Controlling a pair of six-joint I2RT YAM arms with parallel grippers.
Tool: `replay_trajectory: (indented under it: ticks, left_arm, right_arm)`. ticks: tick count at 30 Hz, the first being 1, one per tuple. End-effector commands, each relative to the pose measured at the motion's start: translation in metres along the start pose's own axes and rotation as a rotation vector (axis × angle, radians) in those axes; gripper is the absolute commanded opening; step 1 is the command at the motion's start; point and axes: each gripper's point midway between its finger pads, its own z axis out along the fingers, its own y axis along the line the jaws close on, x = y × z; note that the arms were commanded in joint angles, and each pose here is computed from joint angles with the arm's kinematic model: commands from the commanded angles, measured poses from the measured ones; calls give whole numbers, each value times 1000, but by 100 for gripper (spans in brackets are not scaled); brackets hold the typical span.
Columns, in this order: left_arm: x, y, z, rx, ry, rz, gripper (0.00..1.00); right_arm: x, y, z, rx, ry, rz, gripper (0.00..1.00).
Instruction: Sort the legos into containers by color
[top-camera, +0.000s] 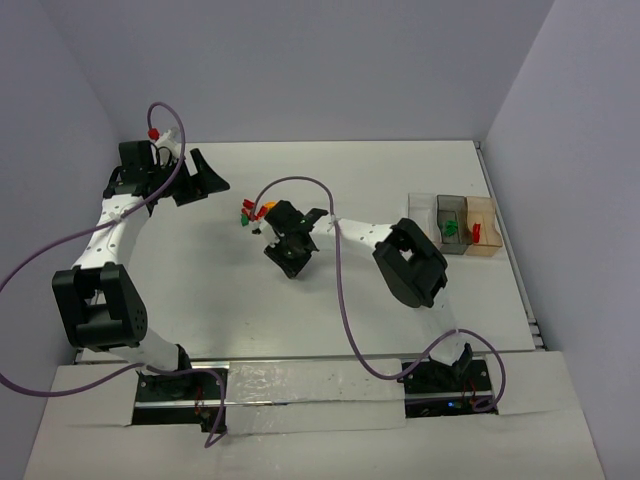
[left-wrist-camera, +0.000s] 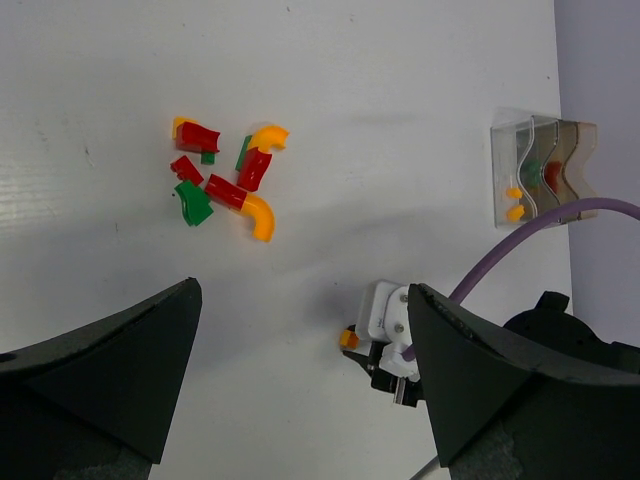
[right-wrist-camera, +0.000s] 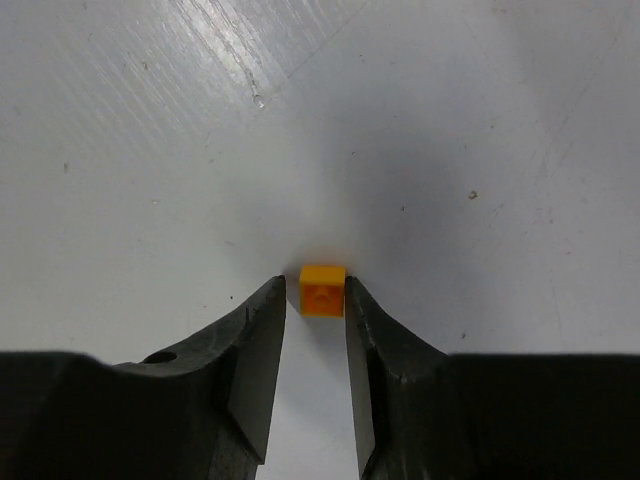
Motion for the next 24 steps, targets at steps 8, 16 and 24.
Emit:
replay_trajectory:
  ticks: [8, 16, 24]
  left_arm:
    - [-7, -8, 1, 39, -3, 22, 93]
    - [23, -32, 19, 24, 72, 209, 94]
    - [41, -47, 46, -31, 117, 345, 95]
  right_arm:
    - [-8, -10, -38, 36, -78, -5, 0]
    - [21, -126, -156, 120, -237, 231, 0]
    - [100, -230, -227, 362, -206, 381, 0]
